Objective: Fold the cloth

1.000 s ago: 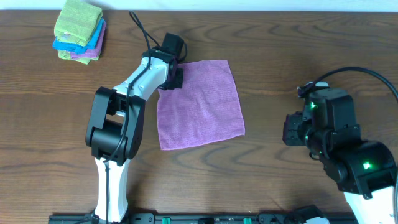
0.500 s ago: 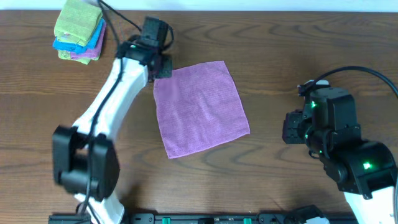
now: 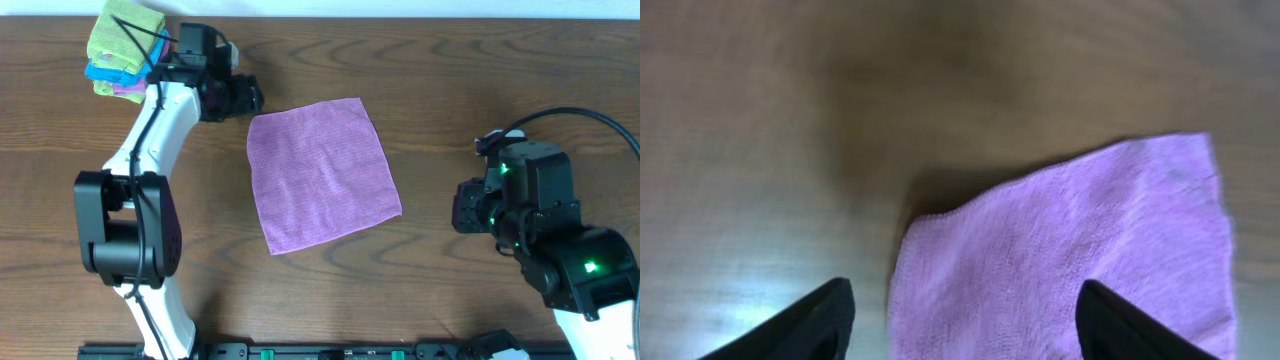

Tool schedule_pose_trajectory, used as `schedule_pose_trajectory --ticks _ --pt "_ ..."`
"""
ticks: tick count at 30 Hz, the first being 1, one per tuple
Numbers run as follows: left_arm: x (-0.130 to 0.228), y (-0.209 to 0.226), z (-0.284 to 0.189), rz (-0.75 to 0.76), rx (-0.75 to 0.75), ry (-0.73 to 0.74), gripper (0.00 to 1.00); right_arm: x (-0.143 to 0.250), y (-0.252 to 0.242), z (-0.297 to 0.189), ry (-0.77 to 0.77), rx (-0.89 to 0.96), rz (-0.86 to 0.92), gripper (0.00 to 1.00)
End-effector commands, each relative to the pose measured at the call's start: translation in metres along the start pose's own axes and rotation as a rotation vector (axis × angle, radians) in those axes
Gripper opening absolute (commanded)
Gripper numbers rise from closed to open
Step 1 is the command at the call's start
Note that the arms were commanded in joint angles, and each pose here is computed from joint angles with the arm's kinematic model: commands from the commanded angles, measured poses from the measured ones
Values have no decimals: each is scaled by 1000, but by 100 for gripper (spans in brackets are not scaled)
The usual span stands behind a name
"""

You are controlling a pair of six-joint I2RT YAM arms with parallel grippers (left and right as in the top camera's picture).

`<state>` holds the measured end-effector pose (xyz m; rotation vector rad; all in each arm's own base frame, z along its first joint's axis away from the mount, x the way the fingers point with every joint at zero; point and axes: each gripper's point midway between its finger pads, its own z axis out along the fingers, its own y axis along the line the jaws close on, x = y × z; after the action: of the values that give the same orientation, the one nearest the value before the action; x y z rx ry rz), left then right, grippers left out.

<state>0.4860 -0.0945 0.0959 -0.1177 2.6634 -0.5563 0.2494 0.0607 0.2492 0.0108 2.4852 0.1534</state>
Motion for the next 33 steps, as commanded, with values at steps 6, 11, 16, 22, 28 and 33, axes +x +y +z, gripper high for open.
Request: schedule_pose_trajectory --ticks 6,11,16,22,28,33 --pt "-5 -29 41 91 253 -7 80 0 2 -2 -1 -18 -9 1" --pt "10 -19 71 79 245 44 82 1 1 -2 0 -18 -9 2" --pt "21 -12 86 69 248 82 81 1 2 -2 0 -18 -9 2" --pt "34 -10 86 63 245 130 80 1 3 -3 2 -28 -9 1" --pt "62 1 80 56 222 245 75 2 6 -3 6 -43 -9 2" --pt "70 14 74 5 206 289 72 2 7 -3 9 -51 -9 2"
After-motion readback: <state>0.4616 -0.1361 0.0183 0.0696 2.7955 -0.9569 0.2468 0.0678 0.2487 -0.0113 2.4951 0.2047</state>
